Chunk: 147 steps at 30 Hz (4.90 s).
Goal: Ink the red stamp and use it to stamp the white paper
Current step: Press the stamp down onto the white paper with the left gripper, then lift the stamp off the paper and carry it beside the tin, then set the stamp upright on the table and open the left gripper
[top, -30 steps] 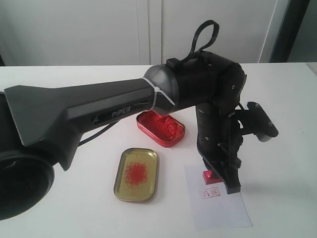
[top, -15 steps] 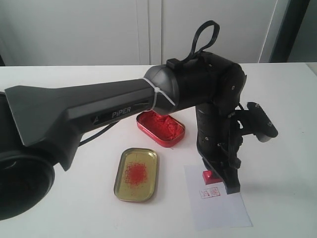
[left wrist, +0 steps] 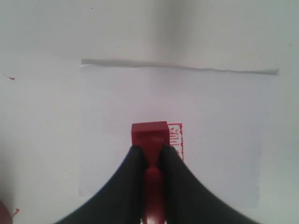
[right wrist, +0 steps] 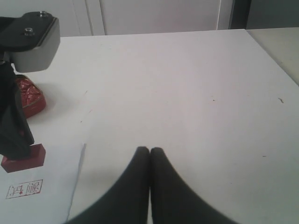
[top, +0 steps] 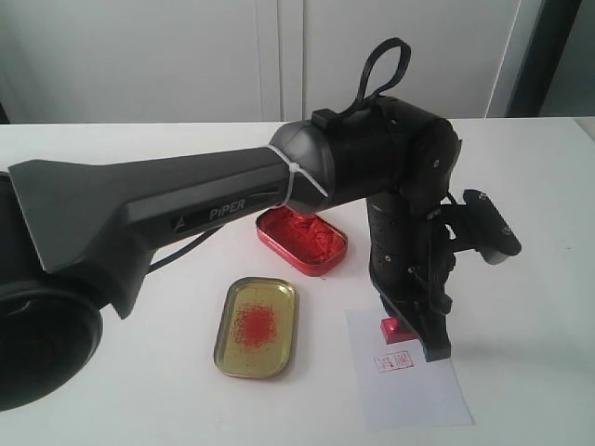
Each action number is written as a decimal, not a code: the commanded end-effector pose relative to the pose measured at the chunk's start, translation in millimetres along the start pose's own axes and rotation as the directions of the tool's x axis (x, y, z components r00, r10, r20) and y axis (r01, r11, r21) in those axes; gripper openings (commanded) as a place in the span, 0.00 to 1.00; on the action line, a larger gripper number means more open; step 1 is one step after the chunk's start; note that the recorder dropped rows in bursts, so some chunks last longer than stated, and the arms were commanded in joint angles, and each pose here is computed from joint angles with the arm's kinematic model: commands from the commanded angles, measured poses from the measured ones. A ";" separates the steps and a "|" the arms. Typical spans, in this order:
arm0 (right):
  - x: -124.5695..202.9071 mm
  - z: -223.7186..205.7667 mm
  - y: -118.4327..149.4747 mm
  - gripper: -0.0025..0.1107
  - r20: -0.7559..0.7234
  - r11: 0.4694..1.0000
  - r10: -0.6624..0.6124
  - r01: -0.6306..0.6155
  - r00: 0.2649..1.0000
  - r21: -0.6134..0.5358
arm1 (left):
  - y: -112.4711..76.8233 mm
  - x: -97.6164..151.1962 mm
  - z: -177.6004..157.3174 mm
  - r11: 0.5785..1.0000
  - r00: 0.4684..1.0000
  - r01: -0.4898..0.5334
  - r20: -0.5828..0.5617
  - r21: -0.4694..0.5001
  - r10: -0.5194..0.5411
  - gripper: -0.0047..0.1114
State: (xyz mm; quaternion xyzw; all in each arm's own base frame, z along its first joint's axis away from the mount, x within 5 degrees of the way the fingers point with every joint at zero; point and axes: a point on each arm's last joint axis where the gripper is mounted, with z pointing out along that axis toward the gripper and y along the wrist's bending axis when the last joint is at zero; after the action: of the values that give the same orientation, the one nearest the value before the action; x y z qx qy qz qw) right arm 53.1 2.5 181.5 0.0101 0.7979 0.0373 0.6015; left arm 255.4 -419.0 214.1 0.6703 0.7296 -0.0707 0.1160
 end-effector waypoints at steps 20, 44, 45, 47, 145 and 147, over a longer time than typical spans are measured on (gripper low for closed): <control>-0.2 0.1 -0.5 0.02 0.015 1.000 -0.006 0.006 1.000 0.007 | 92.4 18.4 -33.2 0.845 0.731 0.442 0.425 0.301 -0.533 0.04; -0.2 0.1 -0.5 0.02 0.015 1.000 -0.006 0.006 1.000 0.007 | 124.2 47.0 10.4 0.569 0.542 0.614 0.232 0.547 -0.808 0.04; -0.2 0.1 -0.5 0.02 0.015 1.000 -0.006 0.006 1.000 0.007 | 124.4 48.1 15.6 0.559 0.539 0.623 0.217 0.547 -0.814 0.04; -0.2 0.1 -0.5 0.02 0.015 1.000 -0.006 0.006 1.000 0.007 | 124.7 49.9 21.8 0.557 0.543 0.632 0.204 0.540 -0.814 0.04; -0.2 0.1 -0.5 0.02 0.015 1.000 -0.006 0.006 1.000 0.007 | 140.2 72.1 0.9 0.632 0.603 0.660 0.216 0.406 -0.768 0.13; -0.2 0.1 -0.5 0.02 0.015 1.000 -0.006 0.006 1.000 0.007 | 139.7 72.5 1.0 0.641 0.614 0.653 0.215 0.403 -0.760 0.04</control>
State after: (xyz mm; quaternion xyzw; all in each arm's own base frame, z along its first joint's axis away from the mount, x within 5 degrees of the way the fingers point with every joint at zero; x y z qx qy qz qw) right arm 53.1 2.5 181.5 0.0104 0.7979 0.0376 0.6015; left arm 392.3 -338.4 197.5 0.3011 0.8837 -0.3368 0.1221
